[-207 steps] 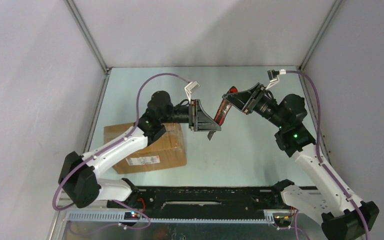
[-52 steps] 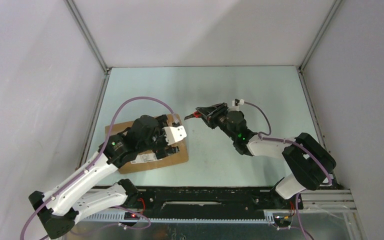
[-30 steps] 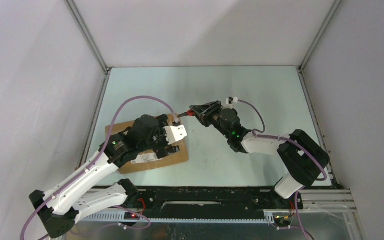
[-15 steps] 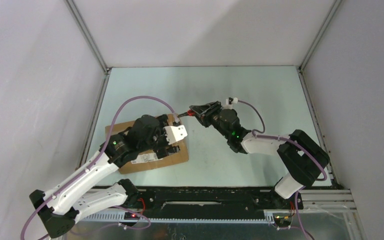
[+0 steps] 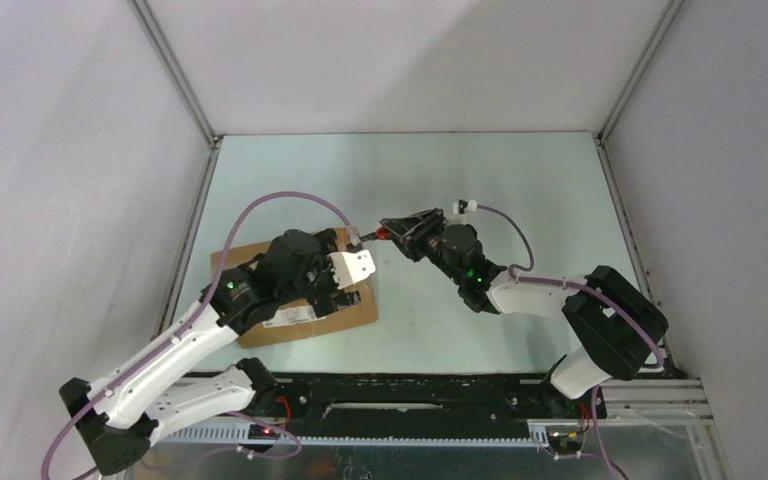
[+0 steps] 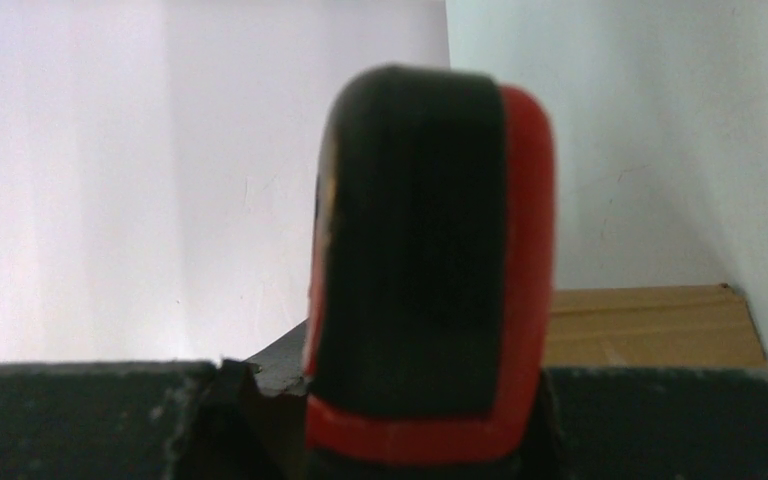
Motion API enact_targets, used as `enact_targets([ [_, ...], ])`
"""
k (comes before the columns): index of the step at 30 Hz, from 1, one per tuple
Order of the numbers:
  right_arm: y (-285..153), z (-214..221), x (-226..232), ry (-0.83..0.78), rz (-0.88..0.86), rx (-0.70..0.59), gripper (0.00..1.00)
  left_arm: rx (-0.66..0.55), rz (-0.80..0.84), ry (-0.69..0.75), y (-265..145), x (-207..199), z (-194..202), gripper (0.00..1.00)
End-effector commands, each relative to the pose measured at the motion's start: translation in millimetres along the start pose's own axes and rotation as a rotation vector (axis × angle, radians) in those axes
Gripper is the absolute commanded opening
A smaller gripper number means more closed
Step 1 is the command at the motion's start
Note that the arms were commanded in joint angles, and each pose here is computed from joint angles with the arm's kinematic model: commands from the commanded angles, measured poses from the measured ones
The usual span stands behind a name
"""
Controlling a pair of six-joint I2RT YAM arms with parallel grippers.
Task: Unpack the express box
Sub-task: Cut the express box at the center of the board.
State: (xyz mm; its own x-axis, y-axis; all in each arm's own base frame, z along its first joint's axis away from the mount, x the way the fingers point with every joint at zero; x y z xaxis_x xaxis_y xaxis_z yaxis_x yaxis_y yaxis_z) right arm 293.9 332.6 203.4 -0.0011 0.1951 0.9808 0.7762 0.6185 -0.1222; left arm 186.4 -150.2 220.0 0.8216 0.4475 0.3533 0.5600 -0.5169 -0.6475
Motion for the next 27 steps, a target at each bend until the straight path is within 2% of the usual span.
enact_targets([
  [1, -6.5, 15.6, 15.1, -0.010, -0.077, 0.072, 0.00, 0.016, -0.011, -0.012, 8.8, -0.3, 4.6, 0.98],
  [13, -32.5, 26.0, 27.8, 0.062, -0.182, 0.186, 0.00, 0.019, -0.012, -0.007, 14.6, 0.3, 4.2, 0.98],
  [27, -33.6, 16.5, 34.6, 0.073, -0.210, 0.163, 0.00, 0.015, 0.008, -0.007, 17.2, -1.1, 0.0, 0.98],
])
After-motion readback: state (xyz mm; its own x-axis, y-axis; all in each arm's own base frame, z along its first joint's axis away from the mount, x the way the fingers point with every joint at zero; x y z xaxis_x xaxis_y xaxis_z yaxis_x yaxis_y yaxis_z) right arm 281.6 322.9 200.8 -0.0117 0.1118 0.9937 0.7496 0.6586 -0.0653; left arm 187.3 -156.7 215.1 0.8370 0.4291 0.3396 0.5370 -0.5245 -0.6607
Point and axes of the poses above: each gripper's point midway between its finger pads, its own y axis out along the fingers, its own x axis along the line the jaws close on, z = x × y, the point moved 3 cm from there along -y, back along the fingers, and after that the axes turned 6 degrees about -y, right-handed, at the moved point
